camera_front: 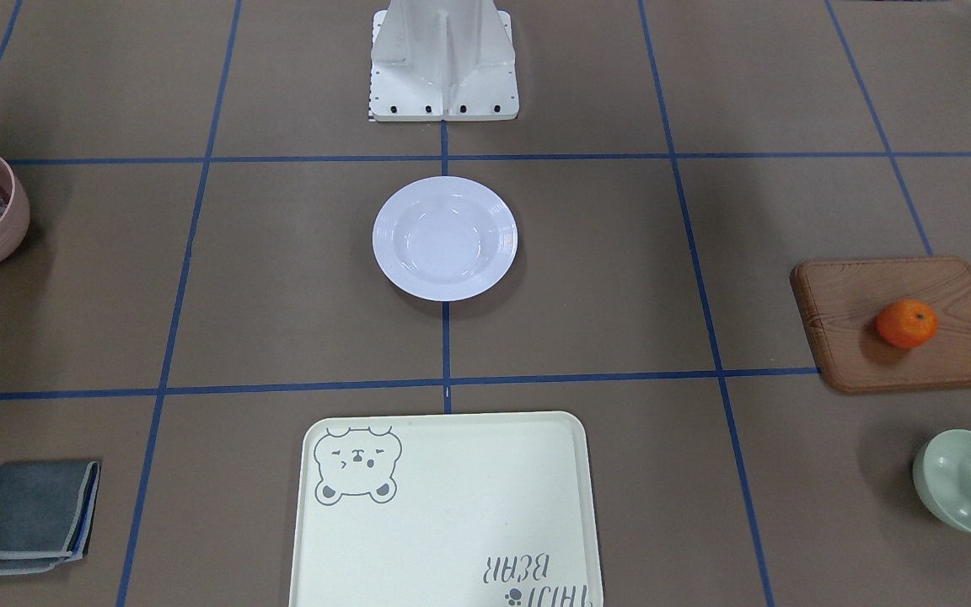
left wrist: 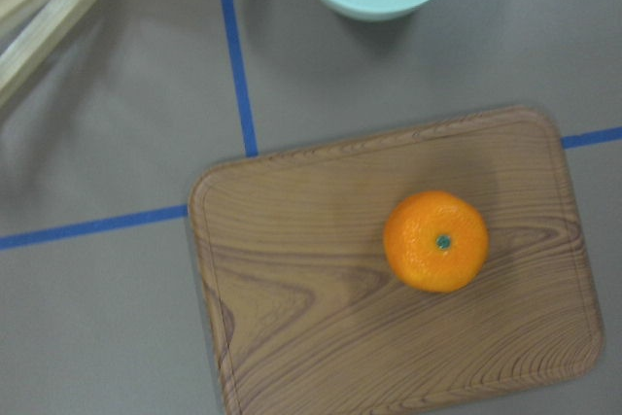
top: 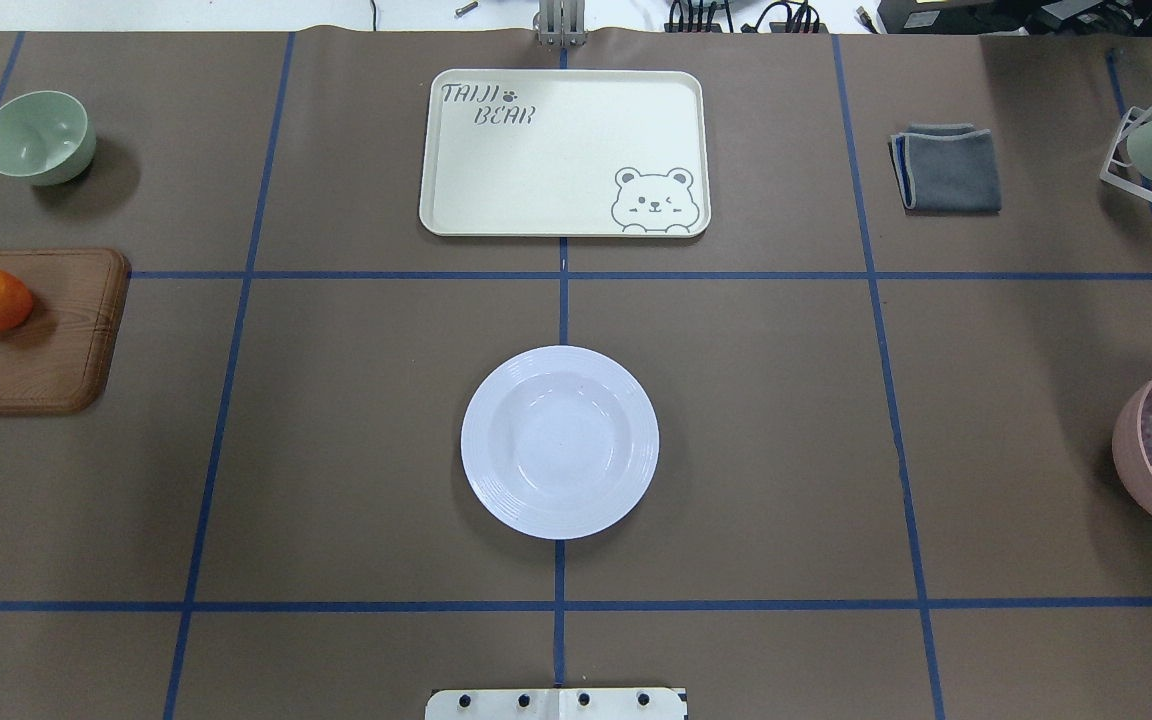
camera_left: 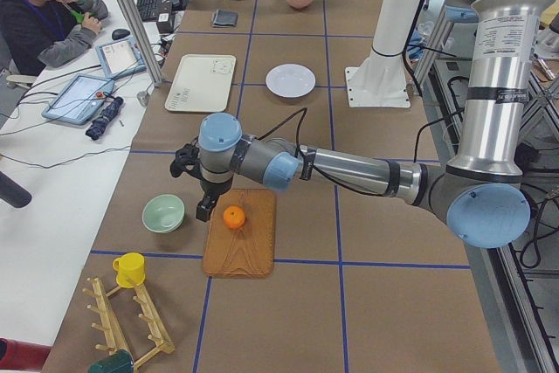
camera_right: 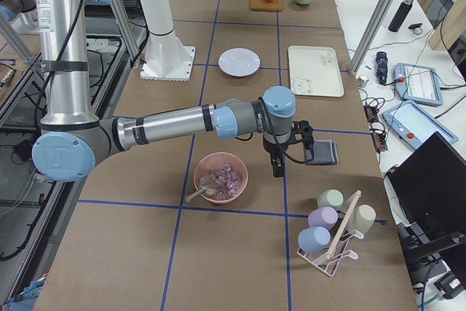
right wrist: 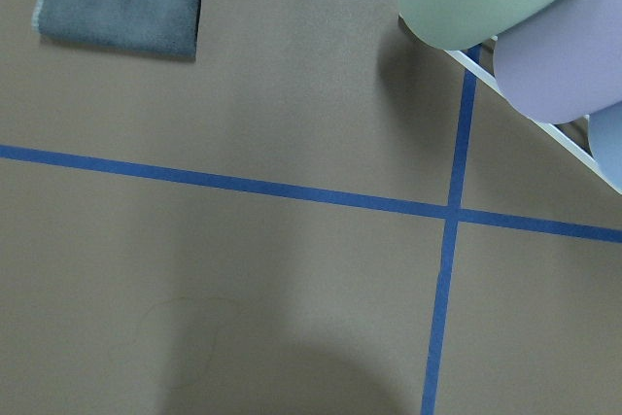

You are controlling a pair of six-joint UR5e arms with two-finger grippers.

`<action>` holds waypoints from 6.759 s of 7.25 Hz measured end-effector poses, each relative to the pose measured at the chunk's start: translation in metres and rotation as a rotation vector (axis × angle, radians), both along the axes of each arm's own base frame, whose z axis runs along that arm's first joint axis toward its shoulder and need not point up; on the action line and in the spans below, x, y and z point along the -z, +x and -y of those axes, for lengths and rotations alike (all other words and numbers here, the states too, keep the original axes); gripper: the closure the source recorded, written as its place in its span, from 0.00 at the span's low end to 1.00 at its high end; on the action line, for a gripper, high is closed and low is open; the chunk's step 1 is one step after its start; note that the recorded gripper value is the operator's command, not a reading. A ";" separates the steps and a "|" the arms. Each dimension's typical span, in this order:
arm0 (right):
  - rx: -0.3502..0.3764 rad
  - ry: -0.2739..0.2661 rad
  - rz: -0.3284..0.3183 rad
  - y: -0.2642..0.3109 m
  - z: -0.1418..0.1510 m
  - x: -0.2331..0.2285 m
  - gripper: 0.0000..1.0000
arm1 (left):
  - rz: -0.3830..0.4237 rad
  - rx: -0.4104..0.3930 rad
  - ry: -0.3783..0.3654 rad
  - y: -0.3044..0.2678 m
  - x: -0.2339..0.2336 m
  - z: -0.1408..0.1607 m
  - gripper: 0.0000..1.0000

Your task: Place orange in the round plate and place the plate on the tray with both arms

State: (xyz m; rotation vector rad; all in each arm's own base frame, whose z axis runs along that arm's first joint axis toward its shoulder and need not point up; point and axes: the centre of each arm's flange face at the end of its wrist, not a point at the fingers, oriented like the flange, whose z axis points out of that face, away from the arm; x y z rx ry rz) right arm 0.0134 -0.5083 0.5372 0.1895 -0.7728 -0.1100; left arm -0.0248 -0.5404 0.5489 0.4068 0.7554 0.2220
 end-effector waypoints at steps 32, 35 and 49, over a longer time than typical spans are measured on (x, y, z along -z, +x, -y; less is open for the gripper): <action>-0.197 0.075 -0.030 -0.311 -0.050 0.152 0.00 | -0.090 0.050 -0.083 0.154 -0.074 -0.002 0.02; -0.198 0.074 -0.034 -0.313 -0.051 0.150 0.00 | -0.058 0.069 -0.095 0.154 -0.089 0.000 0.02; -0.198 0.079 -0.054 -0.326 -0.046 0.144 0.00 | -0.116 0.013 -0.071 0.193 -0.069 -0.015 1.00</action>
